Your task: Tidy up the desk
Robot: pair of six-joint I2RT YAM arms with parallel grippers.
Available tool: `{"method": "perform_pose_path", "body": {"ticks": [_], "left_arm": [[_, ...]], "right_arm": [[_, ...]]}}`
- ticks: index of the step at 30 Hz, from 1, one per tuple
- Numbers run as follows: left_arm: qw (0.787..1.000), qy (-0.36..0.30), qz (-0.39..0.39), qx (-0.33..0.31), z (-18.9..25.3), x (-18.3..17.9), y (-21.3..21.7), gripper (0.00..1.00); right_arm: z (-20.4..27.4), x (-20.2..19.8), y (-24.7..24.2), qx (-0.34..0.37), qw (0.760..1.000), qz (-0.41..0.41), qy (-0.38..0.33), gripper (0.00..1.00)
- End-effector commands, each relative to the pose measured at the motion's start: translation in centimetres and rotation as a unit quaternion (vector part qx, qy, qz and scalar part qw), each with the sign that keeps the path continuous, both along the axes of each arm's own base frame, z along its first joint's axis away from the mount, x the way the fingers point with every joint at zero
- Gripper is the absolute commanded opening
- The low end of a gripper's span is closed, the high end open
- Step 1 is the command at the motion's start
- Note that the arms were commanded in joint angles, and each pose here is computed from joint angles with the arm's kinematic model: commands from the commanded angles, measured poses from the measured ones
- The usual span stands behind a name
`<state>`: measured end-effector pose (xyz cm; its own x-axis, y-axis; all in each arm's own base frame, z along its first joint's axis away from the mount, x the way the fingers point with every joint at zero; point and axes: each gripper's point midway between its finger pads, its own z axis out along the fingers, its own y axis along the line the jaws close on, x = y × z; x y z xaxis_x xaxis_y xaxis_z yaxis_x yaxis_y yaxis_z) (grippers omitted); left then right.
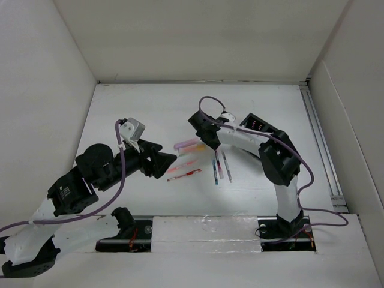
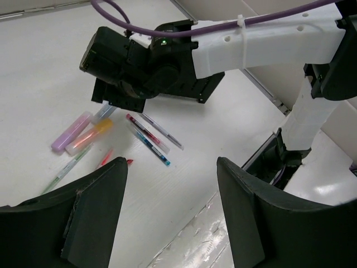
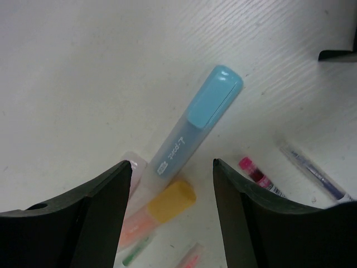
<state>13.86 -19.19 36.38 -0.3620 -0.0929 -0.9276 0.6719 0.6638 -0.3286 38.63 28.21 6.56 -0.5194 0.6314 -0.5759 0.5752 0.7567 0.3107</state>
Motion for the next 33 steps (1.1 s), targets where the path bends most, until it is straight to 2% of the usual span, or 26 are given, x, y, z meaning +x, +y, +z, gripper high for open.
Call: {"method": "perform_pose_path", "body": {"ticks": [1, 8, 14, 22, 33], "left_arm": [[1.000, -0.011, 0.017, 0.010, -0.3, 0.6, 0.4, 0.61], [1.000, -0.007, 0.020, 0.015, -0.8, 0.8, 0.0, 0.60], [0.999, -0.010, 0.039, 0.028, -1.0, 1.6, 0.3, 0.60], [0.996, -0.017, 0.076, 0.033, -0.7, 2.3, 1.5, 0.59], [0.997, -0.015, 0.073, 0.027, -0.9, 2.1, 1.5, 0.59]], "right_arm": [[0.9, 1.5, -1.7, -0.006, 0.999, -0.037, -0.009, 0.66], [0.1, 3.4, -3.9, -0.033, 0.999, -0.038, 0.019, 0.65], [-0.5, 4.0, -3.7, -0.044, 0.998, -0.030, 0.038, 0.61], [-1.5, 3.2, -3.3, -0.054, 0.997, -0.017, 0.059, 0.51], [-2.0, 1.6, -3.8, -0.076, 0.994, 0.006, 0.082, 0.51]]}}
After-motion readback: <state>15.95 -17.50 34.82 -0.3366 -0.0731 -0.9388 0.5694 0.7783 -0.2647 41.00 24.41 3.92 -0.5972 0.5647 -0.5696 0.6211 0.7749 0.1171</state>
